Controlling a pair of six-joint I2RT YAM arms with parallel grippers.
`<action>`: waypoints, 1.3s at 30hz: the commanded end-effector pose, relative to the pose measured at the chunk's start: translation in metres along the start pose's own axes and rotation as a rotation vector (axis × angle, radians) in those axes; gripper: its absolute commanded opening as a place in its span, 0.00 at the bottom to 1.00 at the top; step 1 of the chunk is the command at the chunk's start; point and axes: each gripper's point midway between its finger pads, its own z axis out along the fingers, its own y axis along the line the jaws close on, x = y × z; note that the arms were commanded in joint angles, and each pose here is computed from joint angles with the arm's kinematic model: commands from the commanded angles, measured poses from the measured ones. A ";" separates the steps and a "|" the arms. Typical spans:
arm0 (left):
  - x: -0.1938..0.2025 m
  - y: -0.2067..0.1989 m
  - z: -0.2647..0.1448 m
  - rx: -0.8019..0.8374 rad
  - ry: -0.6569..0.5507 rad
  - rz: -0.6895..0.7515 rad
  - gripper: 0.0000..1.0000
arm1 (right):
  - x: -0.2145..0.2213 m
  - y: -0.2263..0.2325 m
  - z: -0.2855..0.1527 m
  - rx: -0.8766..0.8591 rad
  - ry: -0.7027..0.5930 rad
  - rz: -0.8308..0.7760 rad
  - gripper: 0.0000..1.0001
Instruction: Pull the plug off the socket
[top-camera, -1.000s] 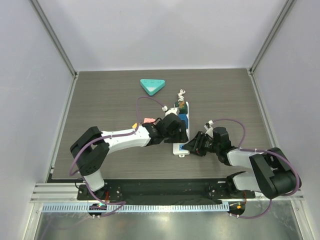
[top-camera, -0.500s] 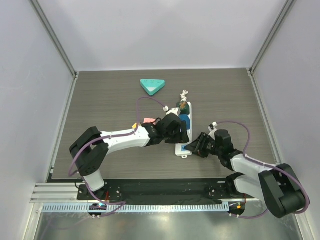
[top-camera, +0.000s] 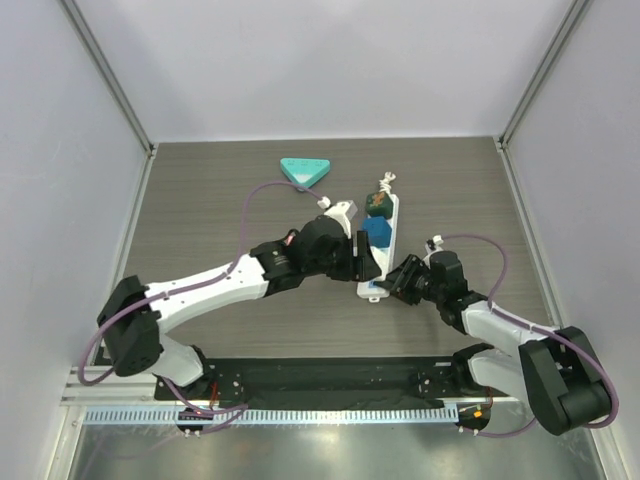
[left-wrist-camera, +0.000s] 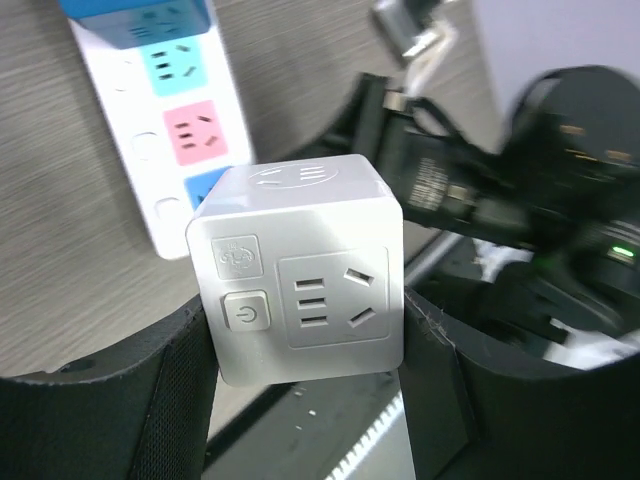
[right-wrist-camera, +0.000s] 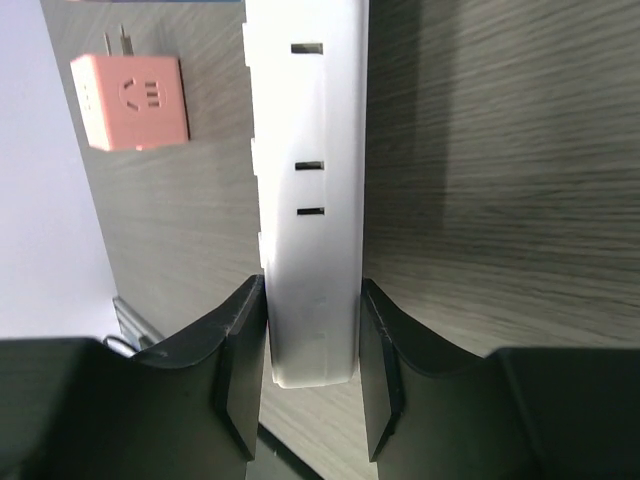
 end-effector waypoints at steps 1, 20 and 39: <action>-0.027 -0.031 -0.029 0.120 -0.080 0.020 0.00 | -0.004 -0.053 -0.003 0.225 -0.069 -0.001 0.01; -0.059 0.197 -0.168 -0.255 -0.571 -0.406 0.00 | -0.007 -0.026 -0.011 0.126 -0.055 -0.077 0.01; -0.087 0.305 -0.133 -0.167 -0.791 -0.868 0.16 | -0.004 -0.016 -0.014 0.084 -0.028 -0.096 0.01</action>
